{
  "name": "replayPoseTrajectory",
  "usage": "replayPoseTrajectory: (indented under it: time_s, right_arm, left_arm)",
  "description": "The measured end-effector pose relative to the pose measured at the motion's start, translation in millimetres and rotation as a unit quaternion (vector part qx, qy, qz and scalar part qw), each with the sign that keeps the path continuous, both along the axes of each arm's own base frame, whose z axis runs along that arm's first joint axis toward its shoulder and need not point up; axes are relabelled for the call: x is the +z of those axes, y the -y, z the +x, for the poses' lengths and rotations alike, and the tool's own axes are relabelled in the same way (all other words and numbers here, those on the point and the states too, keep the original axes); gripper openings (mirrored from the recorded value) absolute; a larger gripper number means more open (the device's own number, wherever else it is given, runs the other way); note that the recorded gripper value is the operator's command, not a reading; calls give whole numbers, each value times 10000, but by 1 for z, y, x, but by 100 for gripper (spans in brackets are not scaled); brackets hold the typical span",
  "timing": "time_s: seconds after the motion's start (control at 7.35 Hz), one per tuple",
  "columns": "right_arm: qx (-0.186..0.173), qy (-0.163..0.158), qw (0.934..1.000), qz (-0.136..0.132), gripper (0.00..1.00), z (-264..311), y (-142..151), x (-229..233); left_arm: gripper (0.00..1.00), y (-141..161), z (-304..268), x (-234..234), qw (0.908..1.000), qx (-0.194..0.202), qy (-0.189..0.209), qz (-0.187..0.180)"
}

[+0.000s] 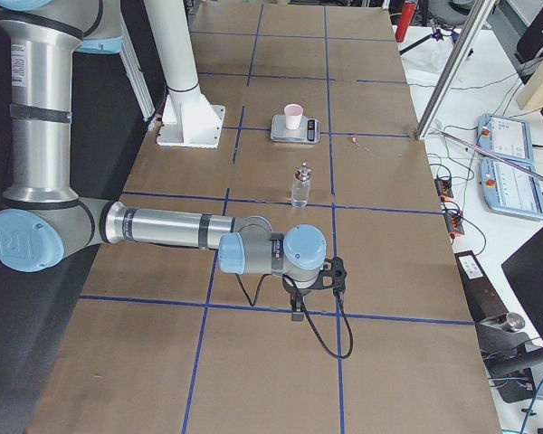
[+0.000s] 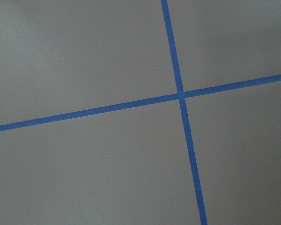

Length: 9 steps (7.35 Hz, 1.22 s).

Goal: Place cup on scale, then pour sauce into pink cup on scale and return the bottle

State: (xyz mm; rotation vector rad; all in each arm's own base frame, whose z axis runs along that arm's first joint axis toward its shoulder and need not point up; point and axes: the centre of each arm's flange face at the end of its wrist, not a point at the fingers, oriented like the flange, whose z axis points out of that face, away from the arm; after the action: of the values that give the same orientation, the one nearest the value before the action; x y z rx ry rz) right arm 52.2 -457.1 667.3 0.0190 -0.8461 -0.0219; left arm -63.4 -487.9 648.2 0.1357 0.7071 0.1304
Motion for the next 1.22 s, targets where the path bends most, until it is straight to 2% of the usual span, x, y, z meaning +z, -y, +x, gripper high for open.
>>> replayPoseTrajectory:
  time_s: [0.82, 1.22]
  right_arm:
    - [21, 63, 9999, -153, 100, -1, -1, -17]
    - [21, 63, 9998, -167, 100, -1, -1, -16]
  left_arm:
    - [100, 1, 0, -3, 9998, -167, -32, -111]
    - [100, 3, 0, -17, 9982, -521, -93, -289]
